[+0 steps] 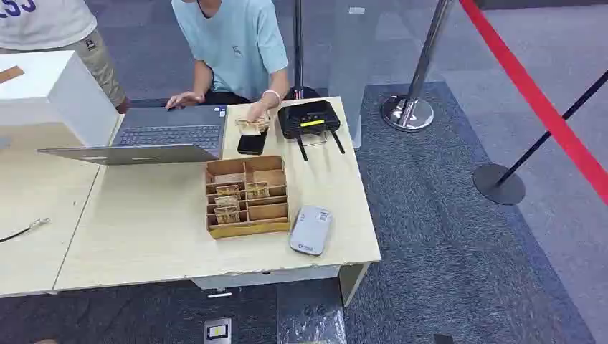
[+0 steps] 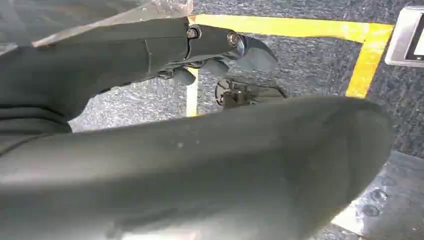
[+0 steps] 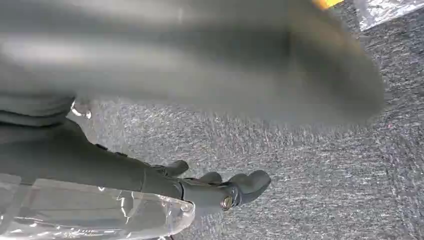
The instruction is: Pass the card to the sensor for recognition and then transmit it.
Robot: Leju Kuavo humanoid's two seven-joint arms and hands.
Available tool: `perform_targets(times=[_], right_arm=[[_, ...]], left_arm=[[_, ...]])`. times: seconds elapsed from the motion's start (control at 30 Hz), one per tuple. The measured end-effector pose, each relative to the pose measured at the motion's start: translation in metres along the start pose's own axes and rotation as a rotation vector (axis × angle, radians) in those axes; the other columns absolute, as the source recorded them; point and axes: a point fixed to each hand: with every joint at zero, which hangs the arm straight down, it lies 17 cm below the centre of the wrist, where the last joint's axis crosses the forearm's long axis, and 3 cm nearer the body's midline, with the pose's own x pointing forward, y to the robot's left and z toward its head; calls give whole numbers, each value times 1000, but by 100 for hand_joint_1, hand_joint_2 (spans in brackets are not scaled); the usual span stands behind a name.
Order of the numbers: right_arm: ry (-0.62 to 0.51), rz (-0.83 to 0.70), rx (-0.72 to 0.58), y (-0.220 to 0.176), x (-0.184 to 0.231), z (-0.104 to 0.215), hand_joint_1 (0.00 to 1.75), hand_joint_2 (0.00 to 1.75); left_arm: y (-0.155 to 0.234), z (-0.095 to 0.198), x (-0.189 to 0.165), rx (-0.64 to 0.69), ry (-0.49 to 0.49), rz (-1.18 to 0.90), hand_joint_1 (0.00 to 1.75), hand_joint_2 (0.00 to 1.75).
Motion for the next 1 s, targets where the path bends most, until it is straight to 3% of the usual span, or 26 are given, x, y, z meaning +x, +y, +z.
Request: perform_targets(times=[0.03,0.07,0.33,0.63,0.8,1.0], right_arm=[[1,1,0,0,0,0,0,175],[2,3,0,0,-1,0,0,175],[-15,-8,3,1,2,0,0,175],[-180,-129,-63,-39,39,-6,0,175],[-218,-106,-198,-88,49,-12,0,175],[-391,-6,-466,-190,91,-3,0,175]], left_arm=[[0,0,-1,-1,3,-4,0,0],[0,0,-2,-1,9,-8,0,175],[1,0,-8,6,41,-51,0,175],[2,0,-14,9,68,-72,0,175],[-2,1,-15,-14,65,-94,0,175],[-1,1,-13,-16,57,-100,0,175]])
